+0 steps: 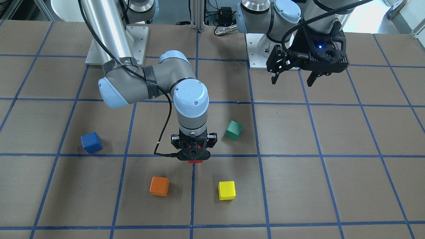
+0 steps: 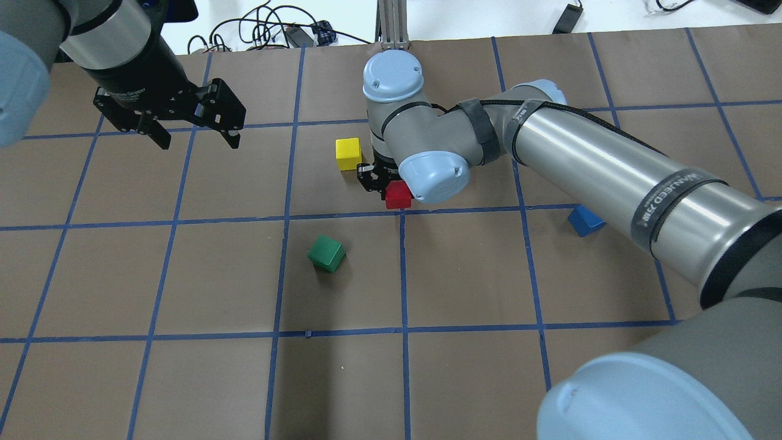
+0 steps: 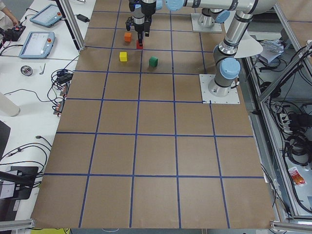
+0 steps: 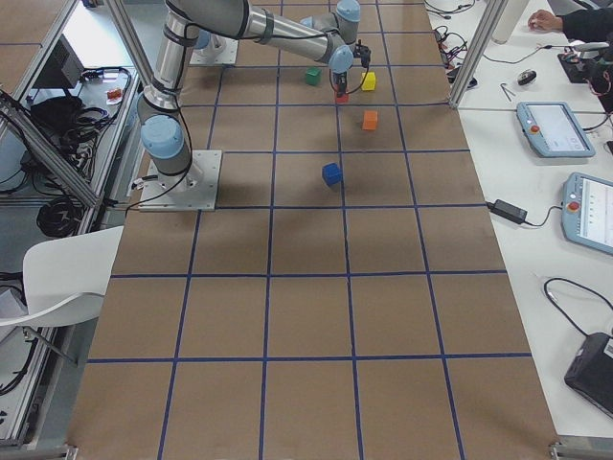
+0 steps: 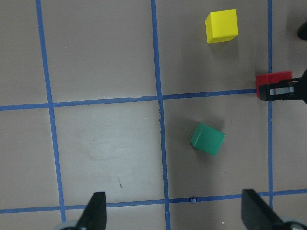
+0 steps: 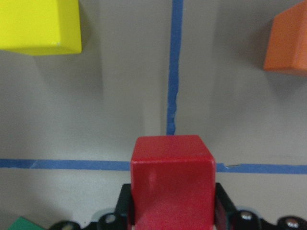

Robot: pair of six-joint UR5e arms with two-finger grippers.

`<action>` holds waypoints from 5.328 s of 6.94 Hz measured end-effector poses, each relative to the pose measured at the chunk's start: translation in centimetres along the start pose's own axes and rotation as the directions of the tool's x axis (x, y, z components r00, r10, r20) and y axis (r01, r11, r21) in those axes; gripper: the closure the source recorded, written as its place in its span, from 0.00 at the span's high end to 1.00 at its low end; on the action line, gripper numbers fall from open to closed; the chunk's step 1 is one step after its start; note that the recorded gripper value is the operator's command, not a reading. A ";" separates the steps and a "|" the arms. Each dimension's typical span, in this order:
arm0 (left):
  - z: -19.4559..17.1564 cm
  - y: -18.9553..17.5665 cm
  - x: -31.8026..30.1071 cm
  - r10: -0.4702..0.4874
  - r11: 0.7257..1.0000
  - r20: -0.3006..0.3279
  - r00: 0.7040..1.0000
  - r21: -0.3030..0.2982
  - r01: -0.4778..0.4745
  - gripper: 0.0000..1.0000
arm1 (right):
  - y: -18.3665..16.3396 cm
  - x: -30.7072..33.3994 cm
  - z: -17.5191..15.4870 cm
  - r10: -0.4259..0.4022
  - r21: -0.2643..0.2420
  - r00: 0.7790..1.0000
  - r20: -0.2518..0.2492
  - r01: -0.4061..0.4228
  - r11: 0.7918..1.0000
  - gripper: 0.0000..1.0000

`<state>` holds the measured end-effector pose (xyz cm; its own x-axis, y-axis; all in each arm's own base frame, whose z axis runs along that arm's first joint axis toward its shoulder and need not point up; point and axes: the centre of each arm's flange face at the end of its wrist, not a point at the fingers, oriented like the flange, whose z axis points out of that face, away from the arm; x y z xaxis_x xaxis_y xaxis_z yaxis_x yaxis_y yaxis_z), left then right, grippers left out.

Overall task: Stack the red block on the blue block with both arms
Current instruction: 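Lift the red cube with the right gripper and carry it over the blue cube, then lower the red cube onto the blue cube with the right gripper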

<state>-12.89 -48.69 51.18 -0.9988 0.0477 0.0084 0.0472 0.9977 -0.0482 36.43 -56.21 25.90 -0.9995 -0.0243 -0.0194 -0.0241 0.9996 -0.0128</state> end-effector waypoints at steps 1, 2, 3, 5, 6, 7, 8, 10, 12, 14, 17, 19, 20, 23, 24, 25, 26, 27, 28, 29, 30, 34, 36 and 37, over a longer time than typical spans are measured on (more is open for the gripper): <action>0.0 0.0 0.0 0.000 1.000 0.000 1.000 0.001 0.000 1.00 | -0.4 2.1 -3.3 0.032 0.000 0.999 -0.002 -0.032 0.999 0.00; 0.0 0.0 0.0 -0.001 1.000 0.000 1.000 0.001 0.001 1.00 | -0.8 5.3 -6.3 0.076 -0.006 0.997 -0.004 -0.076 0.997 0.00; 0.0 0.0 0.0 -0.002 1.000 0.000 1.000 0.001 0.002 1.00 | -0.9 9.2 -9.1 0.103 -0.018 0.995 -0.009 -0.103 0.995 0.00; 0.0 -0.1 0.0 -0.002 1.000 -0.002 1.000 0.001 0.002 1.00 | -0.4 16.3 -12.7 0.080 -0.068 0.997 -0.019 -0.081 0.994 0.00; 0.0 -0.1 0.0 -0.002 1.000 -0.002 1.000 0.001 0.002 1.00 | 0.2 19.2 -13.2 0.049 -0.093 0.999 -0.023 -0.051 0.994 0.00; 0.0 -0.1 0.0 -0.002 1.000 -0.003 1.000 0.001 0.002 1.00 | 0.7 21.7 -13.0 0.022 -0.109 0.999 -0.034 -0.026 0.994 0.00; 0.0 -0.1 0.0 -0.002 1.000 -0.003 1.000 0.002 0.002 1.00 | 1.3 24.1 -12.6 -0.008 -0.122 0.999 -0.046 0.003 0.993 0.00; 0.0 -0.1 0.0 -0.002 1.000 -0.003 1.000 0.007 0.002 1.00 | 1.9 28.3 -12.0 -0.082 -0.142 0.996 -0.037 0.076 0.987 0.00; 0.0 -0.1 0.1 -0.002 1.000 -0.003 1.000 0.008 0.002 1.00 | 2.3 32.8 -9.6 -0.123 -0.128 0.992 -0.027 0.119 0.985 0.00; 0.0 -0.1 0.1 -0.002 1.000 -0.003 1.000 0.007 0.002 1.00 | 3.8 35.7 -6.2 -0.174 -0.096 0.984 -0.025 0.171 0.981 0.00; -0.1 -0.1 0.1 0.000 1.000 -0.003 1.000 0.011 0.001 1.00 | 4.8 35.9 -4.2 -0.210 -0.092 0.978 -0.011 0.208 0.974 0.00; -0.1 -0.2 0.1 0.000 1.000 -0.003 1.000 0.015 0.000 1.00 | 4.8 35.8 -3.8 -0.227 -0.096 0.974 -0.004 0.226 0.969 0.00; -0.1 -0.2 0.1 0.000 1.000 -0.004 1.000 0.016 0.000 1.00 | 4.7 35.9 -3.8 -0.230 -0.089 0.973 -0.008 0.229 0.969 0.00; -0.1 -0.2 0.1 0.000 1.000 -0.003 1.000 0.016 0.000 1.00 | 4.4 36.0 -3.2 -0.228 -0.078 0.974 -0.013 0.227 0.971 0.00; -0.1 -0.2 0.1 0.000 1.000 -0.004 1.000 0.016 0.000 1.00 | 4.2 36.1 -2.7 -0.226 -0.080 0.974 -0.012 0.224 0.971 0.00; -0.1 -0.2 0.1 0.000 1.000 -0.004 1.000 0.016 0.000 1.00 | 3.9 36.2 -2.0 -0.223 -0.078 0.975 -0.014 0.221 0.972 0.00; -0.1 -0.2 0.0 -0.001 1.000 -0.004 1.000 0.016 0.001 1.00 | 3.6 36.3 -1.5 -0.221 -0.073 0.975 -0.018 0.219 0.973 0.00; -0.1 -0.2 0.0 -0.002 1.000 -0.004 1.000 0.016 0.002 1.00 | 3.5 36.4 -1.3 -0.219 -0.073 0.975 -0.019 0.217 0.973 0.00; -0.1 -0.2 -0.1 -0.003 1.000 -0.004 1.000 0.016 0.003 1.00 | 3.5 36.4 -1.2 -0.218 -0.074 0.976 -0.018 0.217 0.973 0.00; -0.1 -0.2 -0.1 -0.003 1.000 -0.004 1.000 0.016 0.003 1.00 | 3.6 36.3 -1.2 -0.218 -0.077 0.976 -0.018 0.216 0.973 0.00; -0.1 -0.2 -0.1 -0.004 1.000 -0.004 1.000 0.016 0.004 1.00 | 3.6 36.3 -1.2 -0.218 -0.079 0.976 -0.017 0.216 0.973 0.00; -0.2 -0.3 -0.2 -0.005 1.000 -0.004 1.000 0.020 0.005 1.00 | 4.7 36.1 0.0 -0.221 -0.101 0.975 -0.004 0.219 0.970 0.58; -0.2 -0.3 -0.3 -0.003 1.000 -0.004 1.000 0.021 0.003 1.00 | 4.8 36.1 0.1 -0.228 -0.101 0.974 -0.007 0.226 0.969 1.00; -0.2 -0.3 -0.3 -0.003 1.000 -0.004 1.000 0.022 0.003 1.00 | 4.7 36.1 0.1 -0.228 -0.101 0.974 -0.011 0.225 0.969 1.00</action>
<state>-12.59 -49.02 51.39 -0.9989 0.0446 0.0124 0.0436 0.9966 -0.0702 0.21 -52.37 25.09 -0.9680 -0.2510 -0.0048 -0.2505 0.9644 0.0842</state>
